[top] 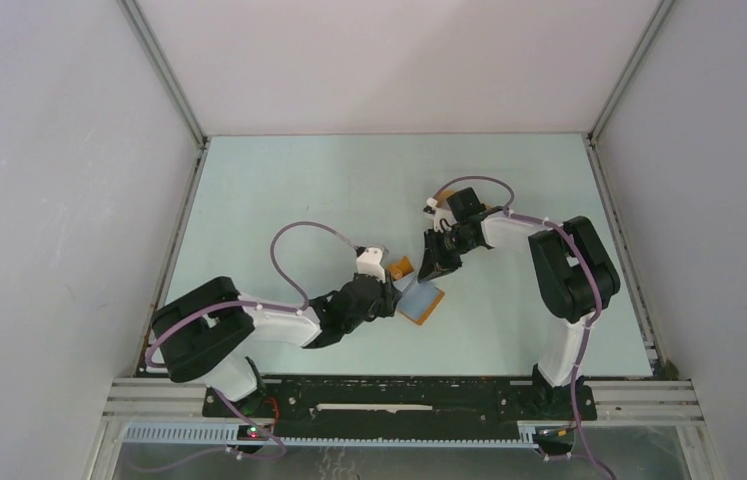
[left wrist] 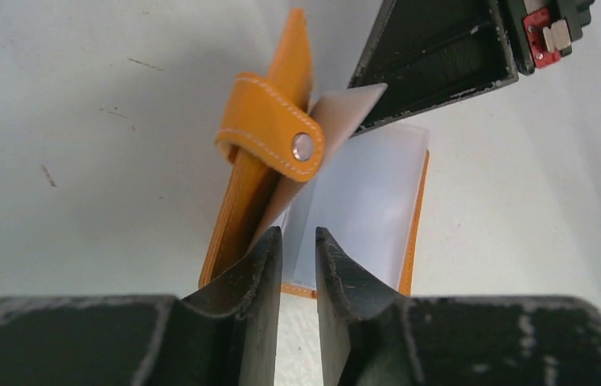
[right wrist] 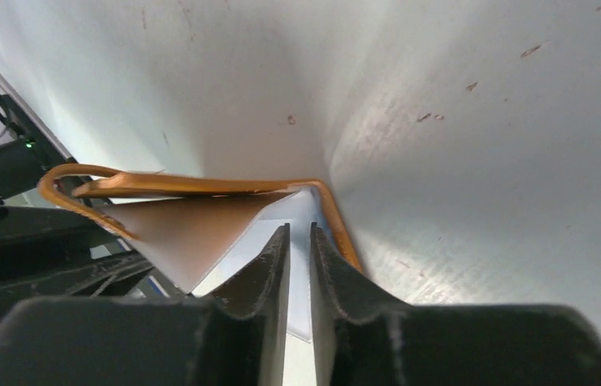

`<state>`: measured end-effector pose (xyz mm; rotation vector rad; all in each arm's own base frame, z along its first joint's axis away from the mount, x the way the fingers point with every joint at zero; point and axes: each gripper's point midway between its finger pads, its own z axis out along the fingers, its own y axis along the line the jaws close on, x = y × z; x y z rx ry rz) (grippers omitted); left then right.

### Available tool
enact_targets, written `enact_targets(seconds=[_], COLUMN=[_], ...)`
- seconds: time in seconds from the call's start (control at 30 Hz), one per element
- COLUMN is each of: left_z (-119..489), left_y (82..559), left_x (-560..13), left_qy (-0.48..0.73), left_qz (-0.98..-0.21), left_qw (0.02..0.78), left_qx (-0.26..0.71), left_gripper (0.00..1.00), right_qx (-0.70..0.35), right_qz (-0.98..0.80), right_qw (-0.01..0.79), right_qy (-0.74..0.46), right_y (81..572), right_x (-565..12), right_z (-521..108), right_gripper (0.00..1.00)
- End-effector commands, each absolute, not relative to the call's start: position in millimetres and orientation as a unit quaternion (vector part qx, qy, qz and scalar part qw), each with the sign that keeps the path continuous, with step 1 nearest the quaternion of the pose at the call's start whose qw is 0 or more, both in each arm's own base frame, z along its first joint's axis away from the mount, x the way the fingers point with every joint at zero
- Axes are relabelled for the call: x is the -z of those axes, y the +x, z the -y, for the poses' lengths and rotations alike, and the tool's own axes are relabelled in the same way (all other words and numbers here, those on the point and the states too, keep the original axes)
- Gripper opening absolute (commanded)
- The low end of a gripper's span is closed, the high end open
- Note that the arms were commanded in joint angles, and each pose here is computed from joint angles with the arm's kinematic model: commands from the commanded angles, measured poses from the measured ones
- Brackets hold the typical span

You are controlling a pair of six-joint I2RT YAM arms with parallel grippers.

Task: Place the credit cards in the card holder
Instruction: Turn over the card slot in the card holder.

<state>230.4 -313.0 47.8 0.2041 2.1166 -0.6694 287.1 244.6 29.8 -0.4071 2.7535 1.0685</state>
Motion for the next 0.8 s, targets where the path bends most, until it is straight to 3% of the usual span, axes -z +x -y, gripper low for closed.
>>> enact_targets(seconds=[0.0,0.1,0.17,0.47,0.77], left_z=[309,307,305,297,298], left_y=[239,243,245,263,274], left_x=[-48,-48,-47,-52,-55], left_qy=[0.072,0.065,0.061,0.042,0.077], left_qz=[-0.849,-0.848,-0.848,-0.843,-0.839], left_qw=[0.448,0.446,0.444,0.444,0.447], left_qx=[0.272,0.277,0.282,0.3,0.3], left_gripper=[0.26,0.26,0.26,0.38,0.4], right_qx=[-0.343,-0.343,-0.342,-0.325,-0.316], right_qz=[-0.923,-0.923,-0.922,-0.919,-0.919], right_qw=[0.077,0.067,0.065,0.078,0.077], right_qy=[-0.154,-0.162,-0.169,-0.207,-0.224], right_y=[293,291,290,287,285], right_x=[-24,-20,-19,-20,-19], right_z=[-241,-241,-242,-243,-244], right_gripper=[0.17,0.07,0.05,0.03,0.03])
